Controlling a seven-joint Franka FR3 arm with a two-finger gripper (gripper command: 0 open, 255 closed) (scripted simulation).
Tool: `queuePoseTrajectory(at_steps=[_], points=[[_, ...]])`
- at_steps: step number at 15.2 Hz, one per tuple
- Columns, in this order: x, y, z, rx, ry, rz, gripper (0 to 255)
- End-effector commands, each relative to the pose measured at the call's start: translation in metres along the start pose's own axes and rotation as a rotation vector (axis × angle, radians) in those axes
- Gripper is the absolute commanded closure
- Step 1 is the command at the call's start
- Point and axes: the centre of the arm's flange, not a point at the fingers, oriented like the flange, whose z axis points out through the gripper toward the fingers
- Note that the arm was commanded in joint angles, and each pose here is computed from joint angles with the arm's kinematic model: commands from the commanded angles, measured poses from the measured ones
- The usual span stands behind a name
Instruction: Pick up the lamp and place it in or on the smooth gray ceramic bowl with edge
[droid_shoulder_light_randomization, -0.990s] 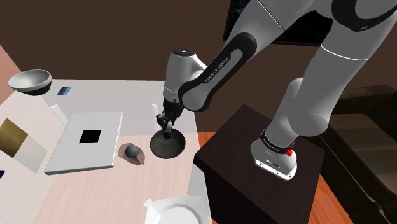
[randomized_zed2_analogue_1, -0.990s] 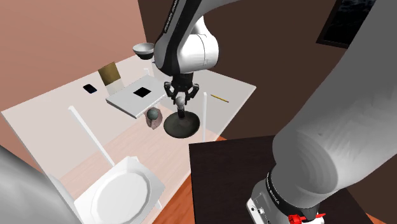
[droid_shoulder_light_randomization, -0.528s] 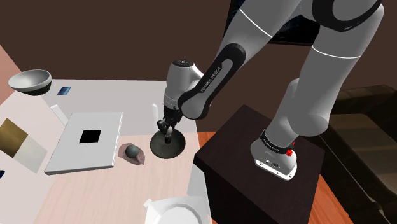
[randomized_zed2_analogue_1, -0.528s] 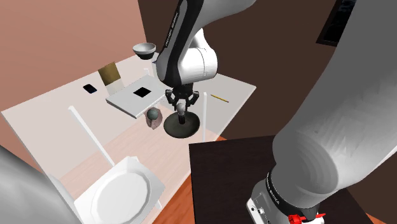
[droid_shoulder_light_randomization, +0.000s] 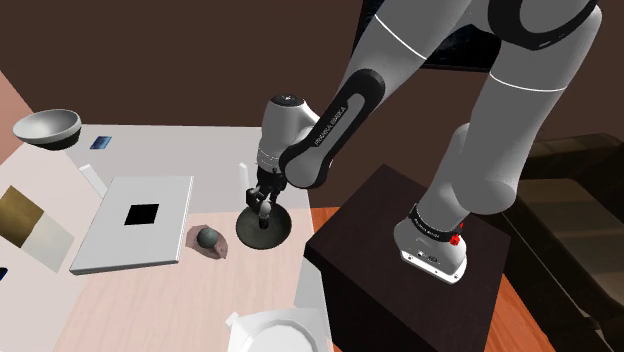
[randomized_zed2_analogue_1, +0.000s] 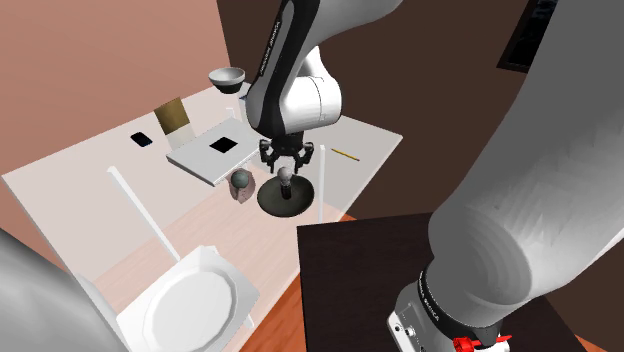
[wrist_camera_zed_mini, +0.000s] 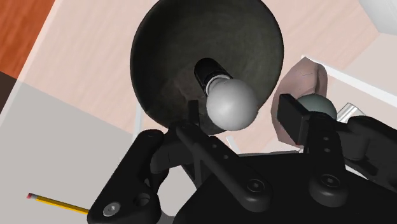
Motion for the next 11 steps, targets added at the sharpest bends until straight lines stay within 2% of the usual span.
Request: queuePoseTrajectory(at_steps=[1,5,9,11], points=[[0.0,0.0,0.0,0.0,0.0,0.0,0],[0.0,0.0,0.0,0.0,0.0,0.0,0],[0.0,0.0,-0.05,0.0,0.0,0.0,0],[0.0,0.0,-0.05,0.0,0.0,0.0,0]])
